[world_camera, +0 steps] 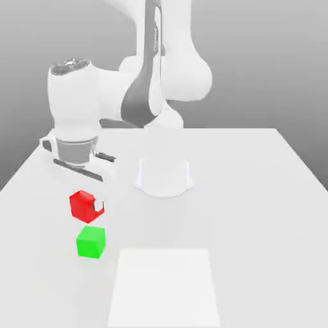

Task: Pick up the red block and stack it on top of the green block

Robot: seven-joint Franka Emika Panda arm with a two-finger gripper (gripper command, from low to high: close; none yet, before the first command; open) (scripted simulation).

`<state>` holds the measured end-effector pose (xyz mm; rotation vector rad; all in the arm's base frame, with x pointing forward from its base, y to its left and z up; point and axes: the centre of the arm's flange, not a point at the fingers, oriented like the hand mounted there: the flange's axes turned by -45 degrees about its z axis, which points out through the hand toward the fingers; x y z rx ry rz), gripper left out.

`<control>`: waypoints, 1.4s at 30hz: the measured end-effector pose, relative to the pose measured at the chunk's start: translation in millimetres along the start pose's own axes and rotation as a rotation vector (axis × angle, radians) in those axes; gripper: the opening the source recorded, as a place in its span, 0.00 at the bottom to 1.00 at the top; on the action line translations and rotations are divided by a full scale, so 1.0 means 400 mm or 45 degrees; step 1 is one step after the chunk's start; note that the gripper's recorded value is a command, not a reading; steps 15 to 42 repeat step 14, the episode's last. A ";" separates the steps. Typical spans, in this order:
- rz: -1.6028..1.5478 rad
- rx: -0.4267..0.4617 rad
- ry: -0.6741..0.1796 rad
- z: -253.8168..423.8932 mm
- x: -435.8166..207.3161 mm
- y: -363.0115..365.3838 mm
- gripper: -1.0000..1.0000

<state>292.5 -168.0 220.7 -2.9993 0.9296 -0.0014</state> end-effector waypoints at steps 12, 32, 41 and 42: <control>0.000 -0.001 0.000 0.095 -0.005 0.002 1.00; 0.000 0.001 0.000 0.062 -0.002 0.001 1.00; 0.000 0.001 0.000 0.062 -0.002 0.001 1.00; 0.000 0.001 0.000 0.062 -0.002 0.001 1.00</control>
